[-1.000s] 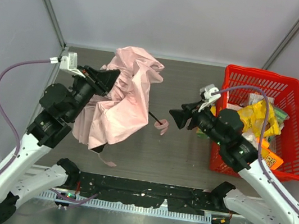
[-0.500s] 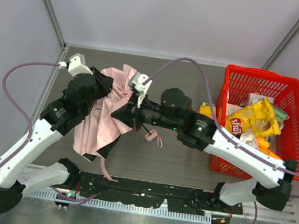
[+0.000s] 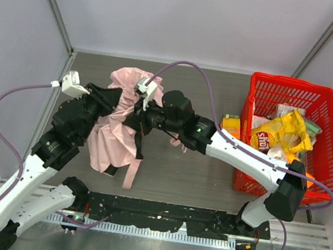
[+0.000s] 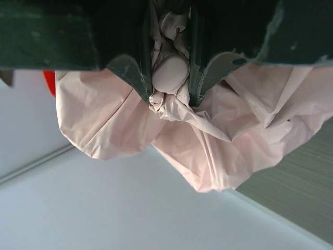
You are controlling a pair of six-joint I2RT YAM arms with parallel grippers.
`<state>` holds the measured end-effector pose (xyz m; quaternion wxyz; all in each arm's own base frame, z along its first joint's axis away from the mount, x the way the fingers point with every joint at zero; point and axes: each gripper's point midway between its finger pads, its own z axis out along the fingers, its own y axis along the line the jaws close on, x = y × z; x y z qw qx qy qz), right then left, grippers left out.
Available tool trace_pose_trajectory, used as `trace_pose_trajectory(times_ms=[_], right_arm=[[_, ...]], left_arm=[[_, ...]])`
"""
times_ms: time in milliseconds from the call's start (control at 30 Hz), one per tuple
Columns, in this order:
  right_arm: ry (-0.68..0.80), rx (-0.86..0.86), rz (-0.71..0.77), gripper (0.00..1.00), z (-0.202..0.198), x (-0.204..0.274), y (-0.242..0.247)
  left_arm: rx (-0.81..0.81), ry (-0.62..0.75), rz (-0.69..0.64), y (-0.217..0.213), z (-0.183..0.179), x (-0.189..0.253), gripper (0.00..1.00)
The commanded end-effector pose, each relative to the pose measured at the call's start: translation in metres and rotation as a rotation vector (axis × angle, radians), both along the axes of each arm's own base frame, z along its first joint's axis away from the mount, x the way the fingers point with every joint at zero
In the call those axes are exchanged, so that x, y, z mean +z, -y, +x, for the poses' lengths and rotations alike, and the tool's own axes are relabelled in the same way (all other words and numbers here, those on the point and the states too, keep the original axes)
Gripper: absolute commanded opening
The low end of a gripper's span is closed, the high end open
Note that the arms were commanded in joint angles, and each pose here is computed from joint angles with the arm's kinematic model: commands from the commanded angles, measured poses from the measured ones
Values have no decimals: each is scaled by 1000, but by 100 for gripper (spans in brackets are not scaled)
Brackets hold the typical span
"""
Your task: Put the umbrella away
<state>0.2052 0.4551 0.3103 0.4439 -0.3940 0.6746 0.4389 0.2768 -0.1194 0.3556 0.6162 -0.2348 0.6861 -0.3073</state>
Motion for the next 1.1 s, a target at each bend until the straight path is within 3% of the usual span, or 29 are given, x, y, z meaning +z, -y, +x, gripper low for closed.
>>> trace_pose_trajectory(times_ms=[0,100,167,200,233,367,467,533,600,700,767,800,900,1067], right_arm=[[62,-69,114,1,24,42,22],[62,136,121,12,-18,61,27],[41,211,109,33,-44,67,46],[13,216,84,38,-50,53,53],[35,208,114,46,-59,69,68],[69,76,93,61,-69,74,122],[121,-104,54,64,-52,95,156],[178,-230,-1,64,-31,99,173],[252,-279,-54,58,-17,102,183],[312,-261,-45,49,-11,114,186],[349,-278,-71,39,-2,117,187],[350,-314,-114,27,9,110,188],[316,-287,-164,9,16,102,168],[305,-261,-85,6,11,111,116]], left_arm=[[-193,315,-92,24,-26,67,0],[-254,355,-43,35,-29,69,0],[-272,405,14,38,-28,71,0],[-274,424,35,40,-28,71,0],[-271,447,68,40,-26,71,0],[-285,505,150,46,-23,73,0],[-339,582,169,56,-29,81,0],[-416,637,182,66,-40,86,0],[-479,670,193,74,-50,88,0],[-522,700,207,76,-62,90,0],[-537,710,212,76,-68,91,0],[-546,716,213,76,-70,92,0],[-564,696,202,80,-69,92,0],[-633,702,150,93,-70,96,0]])
